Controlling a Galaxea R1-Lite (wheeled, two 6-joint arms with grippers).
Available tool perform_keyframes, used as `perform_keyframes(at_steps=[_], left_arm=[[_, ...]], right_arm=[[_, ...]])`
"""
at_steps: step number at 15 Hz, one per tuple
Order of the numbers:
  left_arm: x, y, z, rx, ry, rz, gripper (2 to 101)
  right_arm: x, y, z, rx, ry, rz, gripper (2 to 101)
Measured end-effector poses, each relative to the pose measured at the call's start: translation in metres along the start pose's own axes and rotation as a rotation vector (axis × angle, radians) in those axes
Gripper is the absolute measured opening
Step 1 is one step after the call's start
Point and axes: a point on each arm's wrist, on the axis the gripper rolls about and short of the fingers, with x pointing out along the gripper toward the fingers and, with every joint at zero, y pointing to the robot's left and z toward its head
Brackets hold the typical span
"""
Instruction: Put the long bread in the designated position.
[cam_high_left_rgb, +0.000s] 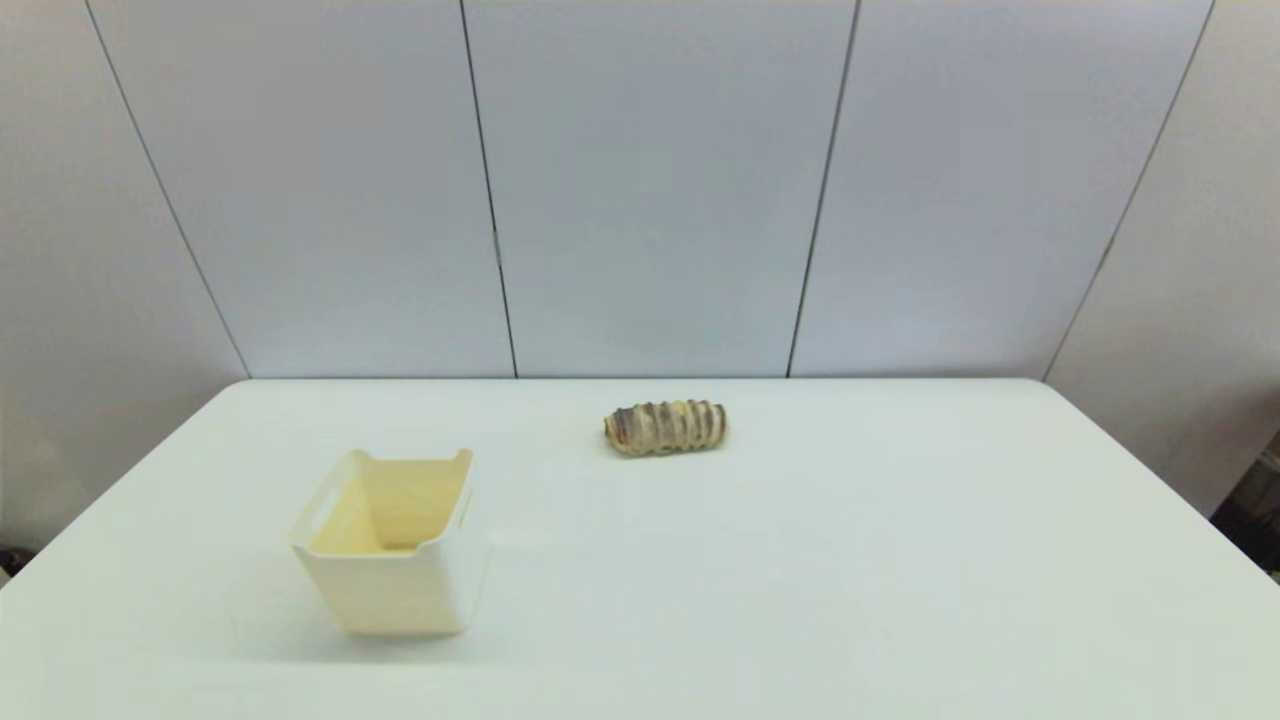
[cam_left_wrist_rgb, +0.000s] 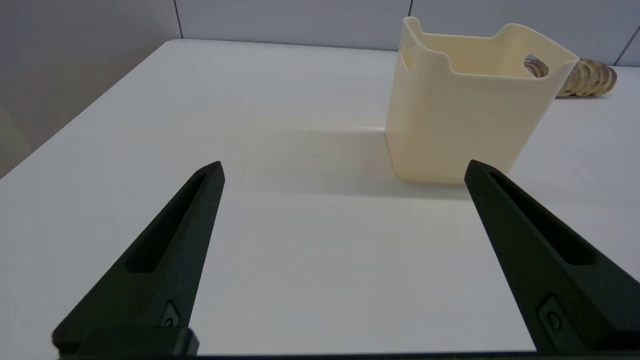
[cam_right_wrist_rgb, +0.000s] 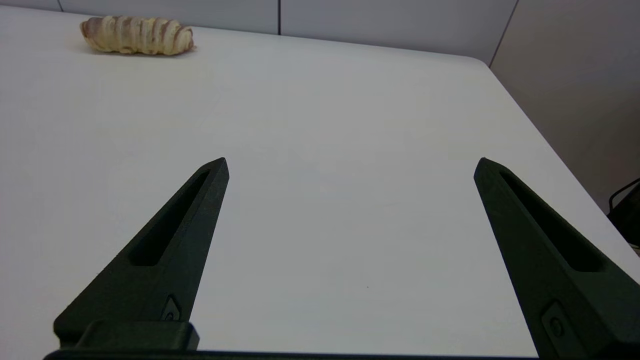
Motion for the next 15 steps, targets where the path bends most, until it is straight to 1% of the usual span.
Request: perform_keyframes(at_steps=[11, 13, 15], left_arm=[[0.000, 0.000, 0.000, -0.001, 0.000, 0.000, 97.8], [0.000, 0.000, -0.001, -0.001, 0.021, 0.003, 97.8], [-0.003, -0.001, 0.015, 0.004, 0.017, -0.001, 97.8]], right_arm=[[0.000, 0.000, 0.000, 0.000, 0.000, 0.000, 97.4], [0.000, 0.000, 0.000, 0.000, 0.000, 0.000, 97.4], [0.000, 0.000, 0.000, 0.000, 0.000, 0.000, 97.4]])
